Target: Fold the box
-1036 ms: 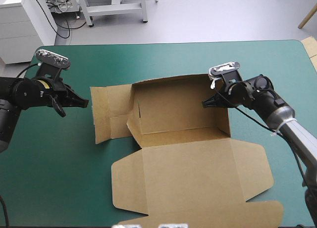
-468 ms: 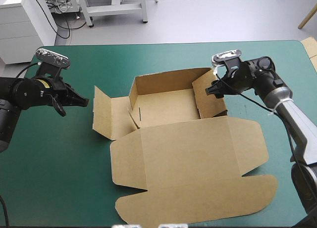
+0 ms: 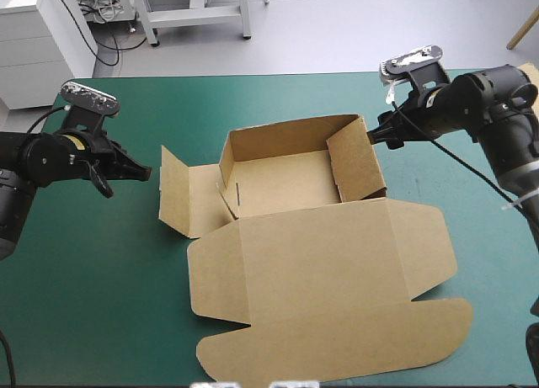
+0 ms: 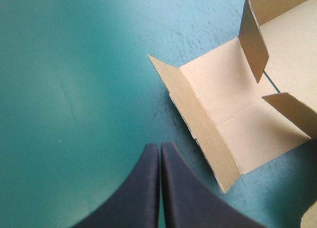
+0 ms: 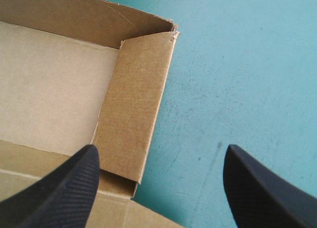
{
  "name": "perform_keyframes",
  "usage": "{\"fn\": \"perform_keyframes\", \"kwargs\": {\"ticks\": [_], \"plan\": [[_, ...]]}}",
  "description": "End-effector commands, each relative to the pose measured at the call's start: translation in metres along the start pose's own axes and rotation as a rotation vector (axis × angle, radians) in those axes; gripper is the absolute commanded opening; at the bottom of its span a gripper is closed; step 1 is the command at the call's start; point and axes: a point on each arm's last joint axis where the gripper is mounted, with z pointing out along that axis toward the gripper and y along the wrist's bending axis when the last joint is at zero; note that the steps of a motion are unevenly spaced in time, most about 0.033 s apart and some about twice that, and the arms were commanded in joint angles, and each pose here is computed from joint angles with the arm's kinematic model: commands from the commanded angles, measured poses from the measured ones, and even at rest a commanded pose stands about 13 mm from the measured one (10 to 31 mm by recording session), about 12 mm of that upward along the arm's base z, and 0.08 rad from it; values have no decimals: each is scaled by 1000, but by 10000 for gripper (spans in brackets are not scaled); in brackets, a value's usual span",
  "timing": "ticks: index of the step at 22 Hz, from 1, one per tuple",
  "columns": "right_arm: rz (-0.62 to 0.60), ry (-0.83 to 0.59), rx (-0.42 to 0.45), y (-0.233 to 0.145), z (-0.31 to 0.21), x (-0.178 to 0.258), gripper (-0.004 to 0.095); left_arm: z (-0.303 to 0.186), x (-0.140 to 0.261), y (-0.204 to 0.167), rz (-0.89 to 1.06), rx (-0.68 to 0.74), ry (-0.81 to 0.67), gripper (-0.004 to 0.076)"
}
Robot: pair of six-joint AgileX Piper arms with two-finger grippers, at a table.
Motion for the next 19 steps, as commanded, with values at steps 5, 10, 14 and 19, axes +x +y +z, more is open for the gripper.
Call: {"fn": "perform_keyframes", "kwargs": {"ticks": [5, 10, 14, 19], "plan": [[-17, -134, 27, -1, -51, -1, 647, -17, -7, 0, -19, -9, -94, -8], [-17, -110, 21, -2, -40, -3, 647, -16, -8, 1, -17, -10, -98, -8], [7, -30, -50, 2, 1, -8, 646, -16, -7, 0, -17, -9, -95, -8], [22, 126, -96, 3, 75, -8, 645, -16, -7, 0, -18, -7, -92, -8]]}}
